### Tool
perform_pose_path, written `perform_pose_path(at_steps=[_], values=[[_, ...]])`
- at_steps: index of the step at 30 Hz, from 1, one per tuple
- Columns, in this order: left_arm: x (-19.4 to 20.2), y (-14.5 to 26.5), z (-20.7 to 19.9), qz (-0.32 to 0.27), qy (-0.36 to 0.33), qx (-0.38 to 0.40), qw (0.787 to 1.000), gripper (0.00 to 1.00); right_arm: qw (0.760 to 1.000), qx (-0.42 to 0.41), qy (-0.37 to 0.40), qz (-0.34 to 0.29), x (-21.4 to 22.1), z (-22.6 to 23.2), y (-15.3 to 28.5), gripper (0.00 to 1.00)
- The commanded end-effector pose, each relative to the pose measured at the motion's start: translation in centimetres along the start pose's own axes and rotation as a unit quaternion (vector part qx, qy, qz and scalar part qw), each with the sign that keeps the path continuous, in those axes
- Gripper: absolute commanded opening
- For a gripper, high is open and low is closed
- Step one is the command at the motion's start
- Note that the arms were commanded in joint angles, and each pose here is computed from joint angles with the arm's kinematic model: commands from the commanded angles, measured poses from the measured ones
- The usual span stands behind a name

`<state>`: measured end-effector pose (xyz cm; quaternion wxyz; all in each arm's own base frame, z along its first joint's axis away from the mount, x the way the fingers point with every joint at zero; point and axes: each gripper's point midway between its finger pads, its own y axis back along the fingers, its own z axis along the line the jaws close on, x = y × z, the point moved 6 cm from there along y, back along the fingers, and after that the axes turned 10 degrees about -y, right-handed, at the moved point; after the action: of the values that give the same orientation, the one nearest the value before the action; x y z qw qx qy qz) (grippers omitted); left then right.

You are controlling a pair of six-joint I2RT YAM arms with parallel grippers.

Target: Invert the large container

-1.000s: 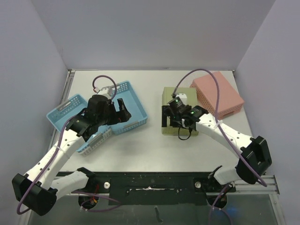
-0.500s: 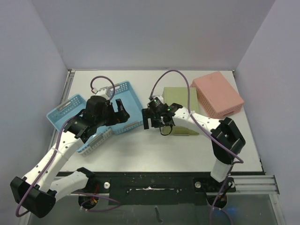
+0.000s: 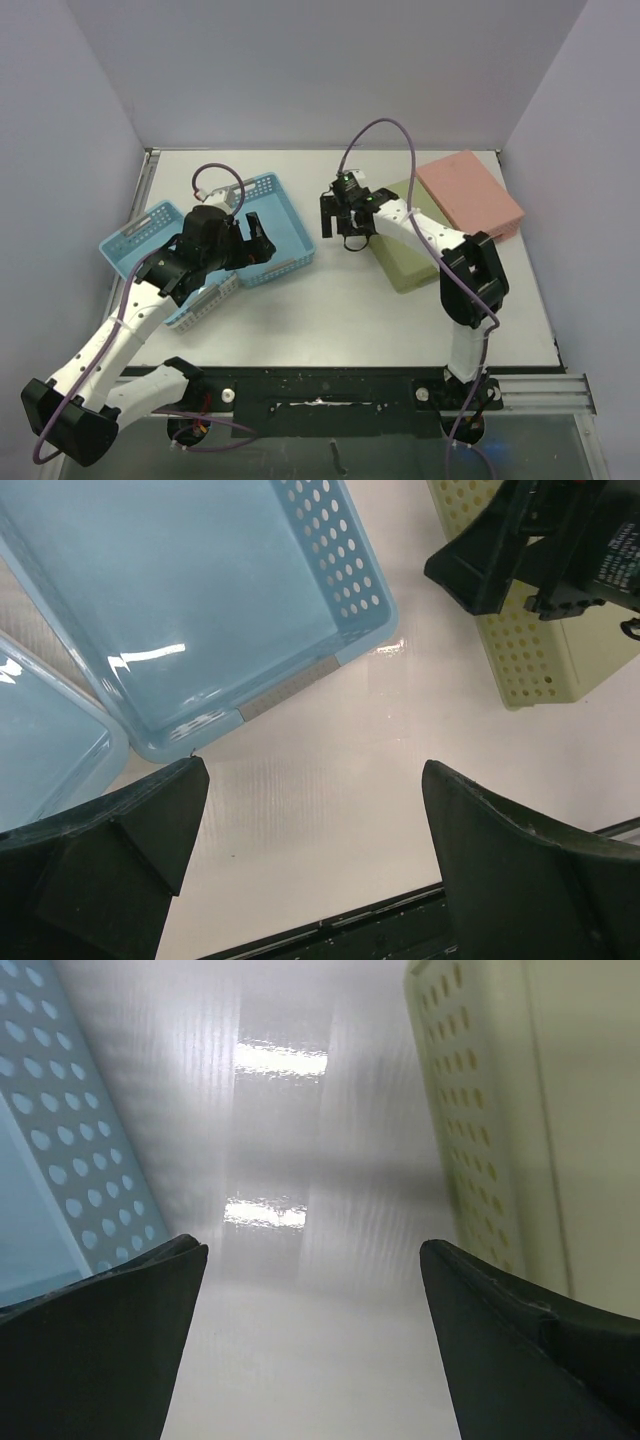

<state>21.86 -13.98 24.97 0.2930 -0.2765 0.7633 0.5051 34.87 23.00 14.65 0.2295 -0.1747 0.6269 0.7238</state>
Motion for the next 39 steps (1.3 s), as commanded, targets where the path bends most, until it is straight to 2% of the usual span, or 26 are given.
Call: perform_pose_path(at_steps=[1,8,16,20,24,26,30,35,39], values=[[-1.0,0.8,-0.3,-0.027,0.003,0.009,1.000,0.90,0.999,0.015,0.033,0.000,-0.5,0.4,-1.8,0.94],[-1.2,1.5,-0.2,-0.025,-0.008,0.005,1.000,0.90,0.997,0.074,0.023,0.003,-2.5,-3.0,-5.1,0.94],[-0.7,2.1,-0.3,-0.022,0.000,0.012,1.000,0.90,0.993,0.111,-0.037,-0.012,-8.3,-7.4,-8.7,0.95],[-0.4,2.3,-0.2,-0.019,0.003,0.013,1.000,0.90,0.996,0.072,-0.051,-0.017,-11.0,-6.1,-8.5,0.95],[-0.3,2.2,-0.2,-0.018,0.005,0.014,1.000,0.90,0.998,0.013,-0.029,-0.045,-12.4,-2.9,-5.4,0.95],[-0.2,2.0,-0.2,-0.015,0.003,0.013,1.000,0.90,0.998,-0.004,-0.017,-0.058,-12.3,-1.5,-3.0,0.95],[-0.2,1.3,-0.2,-0.011,-0.005,0.012,1.000,0.90,0.997,-0.029,-0.008,-0.075,-9.1,-1.1,1.7,0.96],[-0.2,0.1,-0.1,-0.002,-0.013,-0.001,1.000,0.90,0.998,-0.009,-0.049,-0.046,-2.5,-5.2,3.8,0.96],[-0.5,-1.3,-0.2,0.006,-0.015,-0.013,1.000,0.90,0.996,0.010,-0.081,-0.040,0.8,-7.5,4.9,0.96]])
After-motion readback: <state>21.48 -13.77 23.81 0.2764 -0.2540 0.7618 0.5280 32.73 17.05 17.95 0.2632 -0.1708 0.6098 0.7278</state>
